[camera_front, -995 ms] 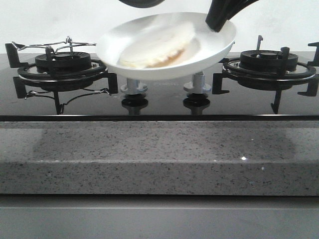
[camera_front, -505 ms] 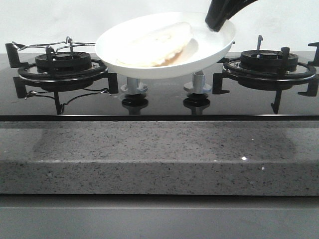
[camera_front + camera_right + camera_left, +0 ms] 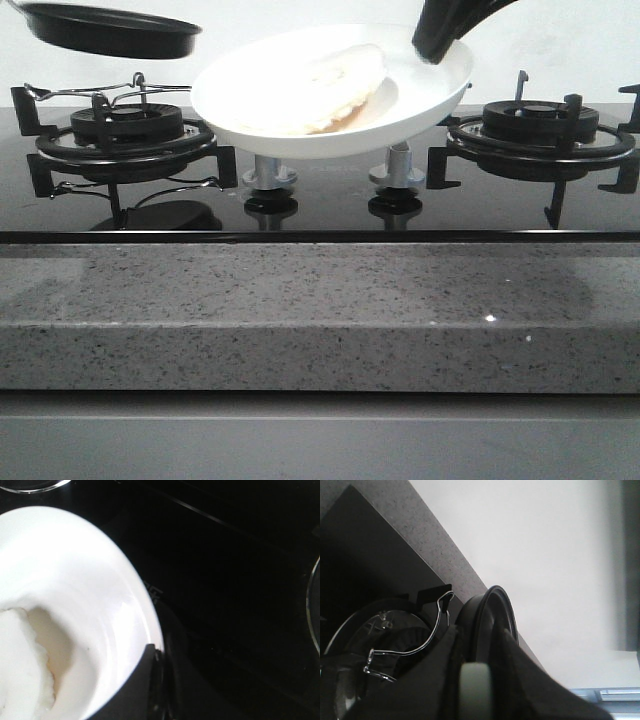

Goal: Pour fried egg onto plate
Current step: 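Return the empty pan onto its burner with the left gripper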

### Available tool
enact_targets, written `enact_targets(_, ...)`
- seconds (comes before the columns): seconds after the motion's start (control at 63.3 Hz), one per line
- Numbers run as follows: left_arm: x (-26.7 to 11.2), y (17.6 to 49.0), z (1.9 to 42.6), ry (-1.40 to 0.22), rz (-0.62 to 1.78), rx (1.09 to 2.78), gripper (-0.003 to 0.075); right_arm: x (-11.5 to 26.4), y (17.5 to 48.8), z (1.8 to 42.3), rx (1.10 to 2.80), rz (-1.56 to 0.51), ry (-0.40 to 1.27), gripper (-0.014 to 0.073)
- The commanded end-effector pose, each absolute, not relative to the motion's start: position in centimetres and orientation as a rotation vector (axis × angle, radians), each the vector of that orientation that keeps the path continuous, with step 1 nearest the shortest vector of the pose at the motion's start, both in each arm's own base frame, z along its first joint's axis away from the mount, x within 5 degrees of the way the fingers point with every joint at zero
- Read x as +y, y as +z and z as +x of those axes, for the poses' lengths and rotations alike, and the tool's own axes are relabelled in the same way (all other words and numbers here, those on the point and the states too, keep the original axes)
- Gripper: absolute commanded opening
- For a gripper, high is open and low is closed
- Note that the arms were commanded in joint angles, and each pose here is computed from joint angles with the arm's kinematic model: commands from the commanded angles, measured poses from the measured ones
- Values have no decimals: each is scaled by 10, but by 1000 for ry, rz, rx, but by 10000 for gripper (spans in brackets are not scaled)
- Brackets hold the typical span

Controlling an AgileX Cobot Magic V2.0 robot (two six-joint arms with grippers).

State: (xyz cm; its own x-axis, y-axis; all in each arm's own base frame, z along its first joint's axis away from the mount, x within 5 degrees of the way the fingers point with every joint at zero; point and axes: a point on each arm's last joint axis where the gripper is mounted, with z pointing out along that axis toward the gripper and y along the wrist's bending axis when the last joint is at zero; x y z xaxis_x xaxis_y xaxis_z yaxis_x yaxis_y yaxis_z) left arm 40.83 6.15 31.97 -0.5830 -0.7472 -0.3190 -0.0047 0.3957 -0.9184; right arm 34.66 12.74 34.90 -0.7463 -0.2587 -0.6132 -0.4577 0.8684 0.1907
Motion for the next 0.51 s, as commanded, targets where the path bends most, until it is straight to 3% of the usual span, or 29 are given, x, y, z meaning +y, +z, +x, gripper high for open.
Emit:
enact_targets(0.0, 58, 344, 408, -1387, -620, 1766, -19, 127, 378, 340, 2318, -482, 476, -58)
enact_targets(0.49, 66, 318, 412, -1171, -645, 1941, -19, 127, 378, 340, 2318, -482, 476, -58)
